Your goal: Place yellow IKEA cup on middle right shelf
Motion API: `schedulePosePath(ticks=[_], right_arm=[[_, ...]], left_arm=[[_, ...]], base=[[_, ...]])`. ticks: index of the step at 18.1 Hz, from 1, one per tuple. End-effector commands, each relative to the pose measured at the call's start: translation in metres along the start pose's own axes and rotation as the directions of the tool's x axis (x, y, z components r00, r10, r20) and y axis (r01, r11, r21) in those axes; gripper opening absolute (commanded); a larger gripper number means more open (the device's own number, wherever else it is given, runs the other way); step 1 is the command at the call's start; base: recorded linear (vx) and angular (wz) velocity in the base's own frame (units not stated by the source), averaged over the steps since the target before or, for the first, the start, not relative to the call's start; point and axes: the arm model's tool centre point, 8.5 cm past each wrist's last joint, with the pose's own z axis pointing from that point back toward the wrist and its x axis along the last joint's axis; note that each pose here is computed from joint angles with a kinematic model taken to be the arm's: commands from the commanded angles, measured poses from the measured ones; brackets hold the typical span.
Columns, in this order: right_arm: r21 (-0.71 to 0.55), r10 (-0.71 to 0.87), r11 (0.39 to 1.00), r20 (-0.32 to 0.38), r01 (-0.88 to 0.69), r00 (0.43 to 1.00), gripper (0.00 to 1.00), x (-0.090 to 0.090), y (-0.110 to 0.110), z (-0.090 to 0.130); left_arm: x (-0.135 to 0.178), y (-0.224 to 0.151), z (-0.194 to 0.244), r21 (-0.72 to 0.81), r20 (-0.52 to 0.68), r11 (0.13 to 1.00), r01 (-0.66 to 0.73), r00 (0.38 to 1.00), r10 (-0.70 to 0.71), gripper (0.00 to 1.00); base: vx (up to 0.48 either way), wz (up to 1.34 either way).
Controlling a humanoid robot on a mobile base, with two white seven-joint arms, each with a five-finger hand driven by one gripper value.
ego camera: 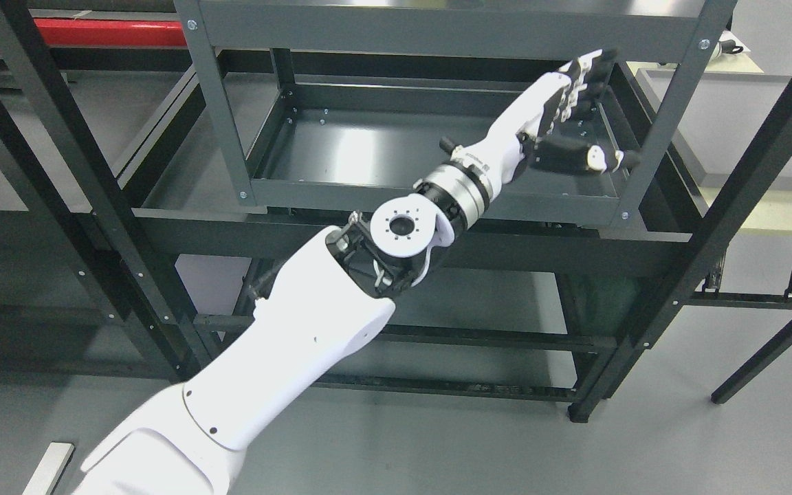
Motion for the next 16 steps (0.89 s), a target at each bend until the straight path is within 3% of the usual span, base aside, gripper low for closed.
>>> schedulePosePath(ticks=[1, 5, 8, 11, 16], right_arm=[[-0.225, -0.006, 0.974, -0.011, 0.004, 1.000, 0.99, -0.007, -0.028, 0.003], [-0.225, -0.006, 0.974, -0.011, 0.004, 1.000, 0.99, -0.007, -0.028, 0.003], [-0.225, -0.006, 0.974, -0.012, 0.004, 1.000, 0.99, -0.008, -0.028, 0.003], [-0.225, -0.006, 0.974, -0.011, 0.004, 1.000, 1.00, -0.007, -0.028, 0.003], [-0.225, -0.006, 0.974, -0.011, 0.004, 1.000, 0.99, -0.007, -0.028, 0.003]], left_arm=[[-0.109, 0.010, 0.051, 0.129, -0.142, 0.991, -0.036, 0.988, 0.054, 0.99], [-0.144, 0.085, 0.086, 0.377, -0.144, 0.919, -0.114, 0.973, 0.180, 0.99], [-0.163, 0.128, 0.122, 0.521, -0.156, 0.849, -0.089, 0.968, 0.197, 0.99], [-0.189, 0.128, 0.162, 0.576, -0.205, 0.816, -0.043, 0.959, 0.196, 0.99], [-0.187, 0.094, 0.205, 0.571, -0.196, 0.820, -0.040, 0.963, 0.184, 0.99]], base=[[0.000, 0.00], [0.000, 0.00], [0.000, 0.00], [0.000, 0.00], [0.000, 0.00]])
